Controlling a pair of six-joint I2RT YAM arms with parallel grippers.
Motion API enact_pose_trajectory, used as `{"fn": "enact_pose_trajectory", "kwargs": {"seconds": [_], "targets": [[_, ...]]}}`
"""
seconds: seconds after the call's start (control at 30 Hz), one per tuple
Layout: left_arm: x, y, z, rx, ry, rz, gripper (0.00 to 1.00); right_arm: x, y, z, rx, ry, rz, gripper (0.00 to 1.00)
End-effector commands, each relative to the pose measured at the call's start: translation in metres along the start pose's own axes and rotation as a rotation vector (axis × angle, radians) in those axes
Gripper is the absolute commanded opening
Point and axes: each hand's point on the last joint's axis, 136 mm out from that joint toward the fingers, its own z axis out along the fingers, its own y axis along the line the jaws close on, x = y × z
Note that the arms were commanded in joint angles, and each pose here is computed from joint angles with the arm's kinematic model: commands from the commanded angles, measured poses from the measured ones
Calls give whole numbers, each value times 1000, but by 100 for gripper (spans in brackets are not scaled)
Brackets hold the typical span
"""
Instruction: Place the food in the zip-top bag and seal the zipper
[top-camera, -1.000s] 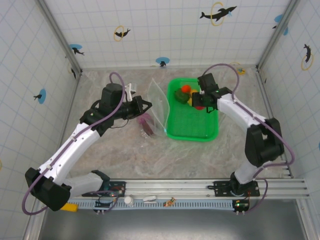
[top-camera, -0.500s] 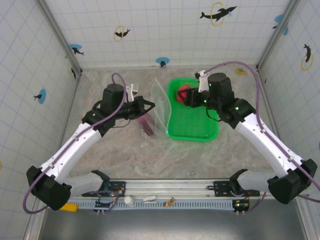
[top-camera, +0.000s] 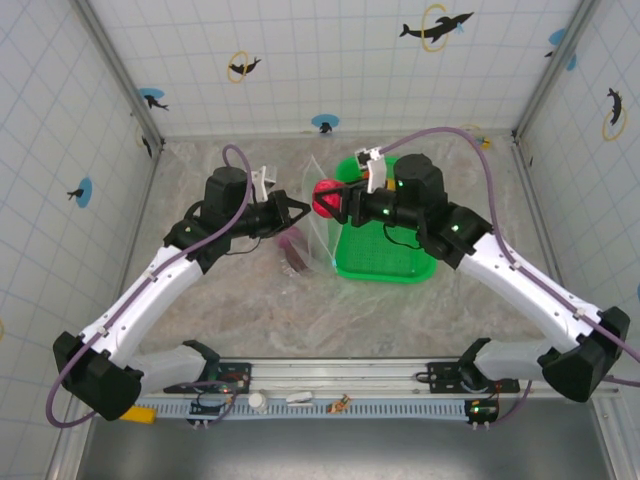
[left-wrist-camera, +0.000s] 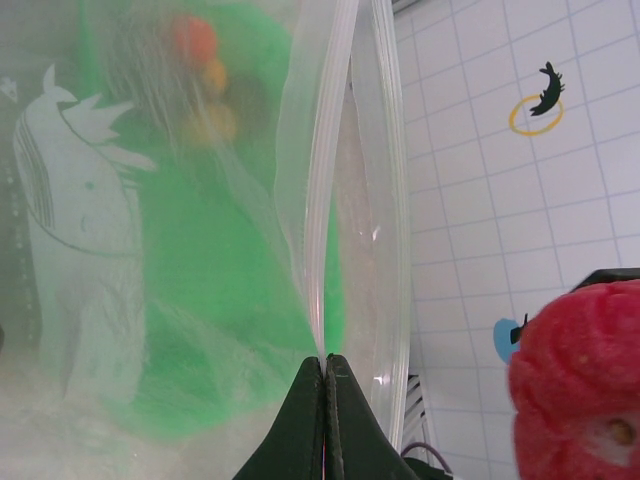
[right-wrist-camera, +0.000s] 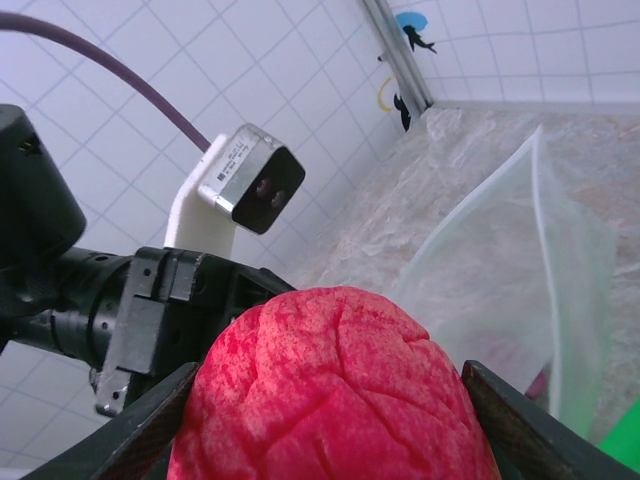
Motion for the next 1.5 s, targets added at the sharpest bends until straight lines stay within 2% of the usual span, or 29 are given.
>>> {"fn": "enact_pose_trajectory", "kwargs": {"seconds": [0.0, 0.2, 0.43, 0.73, 0.93, 1.07, 1.17, 1.47], "targets": [[0, -2, -1, 20, 5, -7, 0, 0, 0, 16, 1, -3, 2, 59], [-1, -6, -2, 26, 8, -4, 0, 13, -23, 30, 86, 35, 3, 59], [-5, -17, -9, 40, -2, 11, 0, 35, -70, 24, 312, 73, -32, 59], [-10, -31, -16, 63, -12, 25, 0, 40, -94, 20, 605, 169, -178, 59], [-9, -29, -15, 66, -8, 20, 0, 37, -82, 31, 571, 163, -191, 63], [-8, -27, -12, 61, -2, 16, 0, 32, -77, 35, 563, 168, -192, 76], [-9, -29, -13, 64, -5, 17, 0, 29, -71, 34, 546, 162, -194, 82], [-12, -26, -15, 39, -25, 21, 0, 17, -58, 29, 490, 125, -187, 82]]}}
